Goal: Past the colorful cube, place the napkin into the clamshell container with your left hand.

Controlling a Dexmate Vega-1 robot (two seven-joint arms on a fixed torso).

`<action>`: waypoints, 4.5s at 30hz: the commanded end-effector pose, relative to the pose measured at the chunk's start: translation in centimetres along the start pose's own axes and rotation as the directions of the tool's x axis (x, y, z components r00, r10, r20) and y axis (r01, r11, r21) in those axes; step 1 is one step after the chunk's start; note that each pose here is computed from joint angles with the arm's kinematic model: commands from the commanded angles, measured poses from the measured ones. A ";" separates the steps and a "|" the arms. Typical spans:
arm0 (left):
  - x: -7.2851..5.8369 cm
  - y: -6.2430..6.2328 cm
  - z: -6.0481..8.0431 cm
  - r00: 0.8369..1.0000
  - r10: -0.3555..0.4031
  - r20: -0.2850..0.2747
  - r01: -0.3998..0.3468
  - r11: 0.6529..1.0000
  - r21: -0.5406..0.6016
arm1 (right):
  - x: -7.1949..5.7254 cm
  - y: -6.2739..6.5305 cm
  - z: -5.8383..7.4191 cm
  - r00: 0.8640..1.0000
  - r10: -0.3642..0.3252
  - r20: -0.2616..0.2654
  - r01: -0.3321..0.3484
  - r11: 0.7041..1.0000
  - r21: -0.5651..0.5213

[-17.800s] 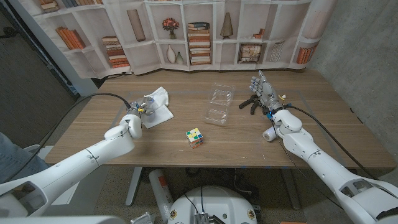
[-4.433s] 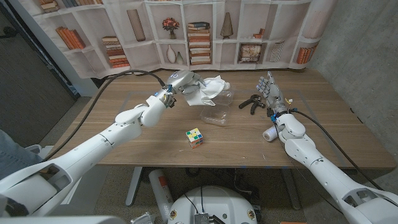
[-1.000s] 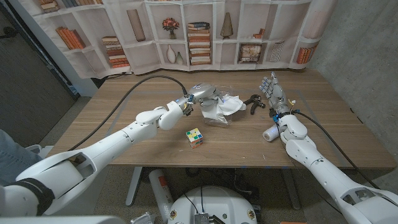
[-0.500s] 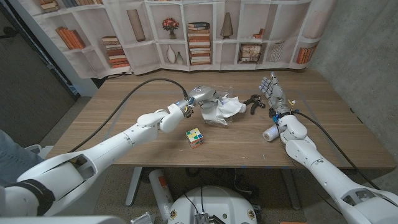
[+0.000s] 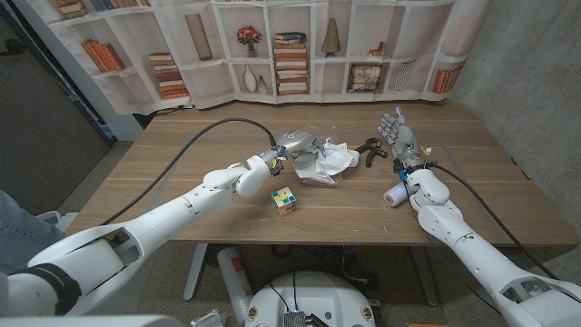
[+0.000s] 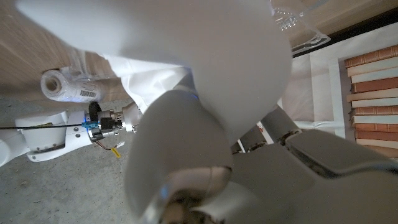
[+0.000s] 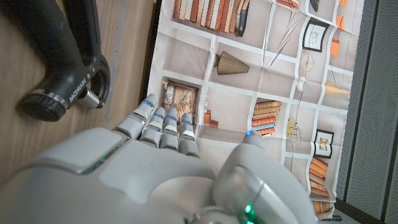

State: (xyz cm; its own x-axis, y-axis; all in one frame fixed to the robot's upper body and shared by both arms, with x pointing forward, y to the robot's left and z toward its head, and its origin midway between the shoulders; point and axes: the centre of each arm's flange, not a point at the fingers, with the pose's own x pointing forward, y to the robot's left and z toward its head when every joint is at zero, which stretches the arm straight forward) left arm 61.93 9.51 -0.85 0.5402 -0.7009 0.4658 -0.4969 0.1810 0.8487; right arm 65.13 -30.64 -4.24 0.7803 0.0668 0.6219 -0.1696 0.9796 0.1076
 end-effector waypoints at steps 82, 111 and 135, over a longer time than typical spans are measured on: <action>0.1 -0.4 0.8 0.983 -0.152 -0.100 0.157 0.986 0.048 | -0.9 -0.4 -0.6 1.000 0.004 -0.018 -0.004 1.000 0.008; 0.4 0.5 1.1 0.985 -0.144 -0.100 0.150 0.987 0.054 | -1.3 -0.6 -0.2 1.000 0.004 -0.016 -0.004 1.000 0.000; 0.4 1.5 1.2 0.987 -0.114 -0.114 0.121 0.991 0.058 | -1.6 -0.9 -0.1 1.000 0.001 -0.009 -0.001 1.000 0.006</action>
State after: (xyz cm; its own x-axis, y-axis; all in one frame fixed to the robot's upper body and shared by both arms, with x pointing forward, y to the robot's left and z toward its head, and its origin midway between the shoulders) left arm 60.92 8.71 -0.14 0.6728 -0.6367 0.3769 -0.4543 0.0465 0.8896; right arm 64.14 -31.53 -5.26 0.7864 0.0712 0.6136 -0.1714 0.9795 0.1061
